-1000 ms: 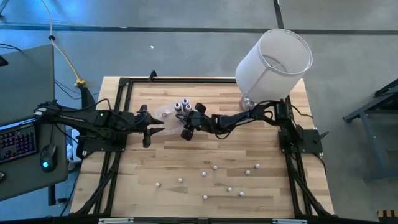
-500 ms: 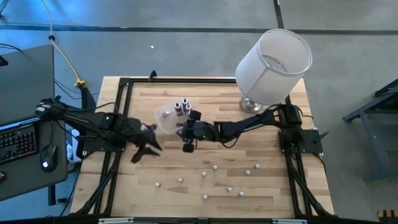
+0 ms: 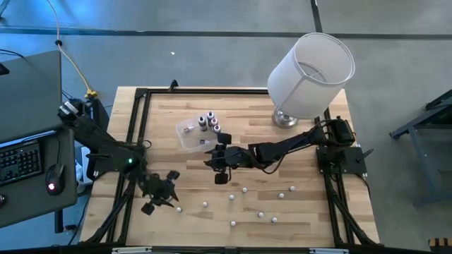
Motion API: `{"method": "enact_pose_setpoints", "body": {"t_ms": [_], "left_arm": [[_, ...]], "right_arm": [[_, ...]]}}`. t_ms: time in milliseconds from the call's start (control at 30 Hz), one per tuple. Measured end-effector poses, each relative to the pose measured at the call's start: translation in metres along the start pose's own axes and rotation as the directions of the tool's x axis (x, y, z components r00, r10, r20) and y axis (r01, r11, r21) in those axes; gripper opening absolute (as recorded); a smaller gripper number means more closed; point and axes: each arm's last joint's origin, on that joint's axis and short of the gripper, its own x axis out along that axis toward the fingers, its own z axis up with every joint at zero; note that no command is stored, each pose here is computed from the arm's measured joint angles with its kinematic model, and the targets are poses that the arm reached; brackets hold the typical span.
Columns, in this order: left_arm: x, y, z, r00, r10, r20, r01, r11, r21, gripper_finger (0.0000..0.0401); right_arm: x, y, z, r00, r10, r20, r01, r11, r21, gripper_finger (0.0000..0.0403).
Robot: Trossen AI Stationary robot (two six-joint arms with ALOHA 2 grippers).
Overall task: Pick & Place food coloring
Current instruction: Put the small orange food coloring bottle into the transparent bin
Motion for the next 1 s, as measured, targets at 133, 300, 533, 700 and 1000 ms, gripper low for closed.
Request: {"method": "enact_pose_setpoints", "body": {"t_ms": [133, 300, 533, 700, 1000], "left_arm": [[0.019, -0.008, -0.006, 0.999, 0.011, -0.037, -0.011, 1.0, -0.008, 0.0121], [0.037, -0.02, -0.011, 0.998, -0.035, -0.051, 0.036, 0.999, 0.021, 0.0121], [0.045, -0.019, -0.016, 0.996, -0.001, -0.086, 0.005, 0.999, 0.046, 0.0121], [0.046, -0.018, -0.015, 0.997, 0.0, -0.078, 0.007, 0.996, 0.094, 0.0121], [0.045, -0.018, -0.014, 0.998, 0.018, -0.066, -0.008, 0.989, 0.149, 0.0121]], "right_arm": [[-0.001, 0.003, 0.0, 1.0, 0.005, -0.004, -0.005, 0.999, 0.047, 0.0145], [-0.001, 0.003, 0.0, 1.0, 0.009, -0.003, -0.008, 0.995, 0.103, 0.0144], [-0.001, 0.004, 0.0, 0.998, 0.059, 0.006, -0.059, 0.986, 0.158, 0.0144], [-0.001, 0.006, 0.0, 0.995, 0.101, 0.01, -0.101, 0.982, 0.158, 0.0144], [-0.001, 0.005, 0.0, 0.995, 0.094, 0.009, -0.095, 0.984, 0.149, 0.0144]]}}
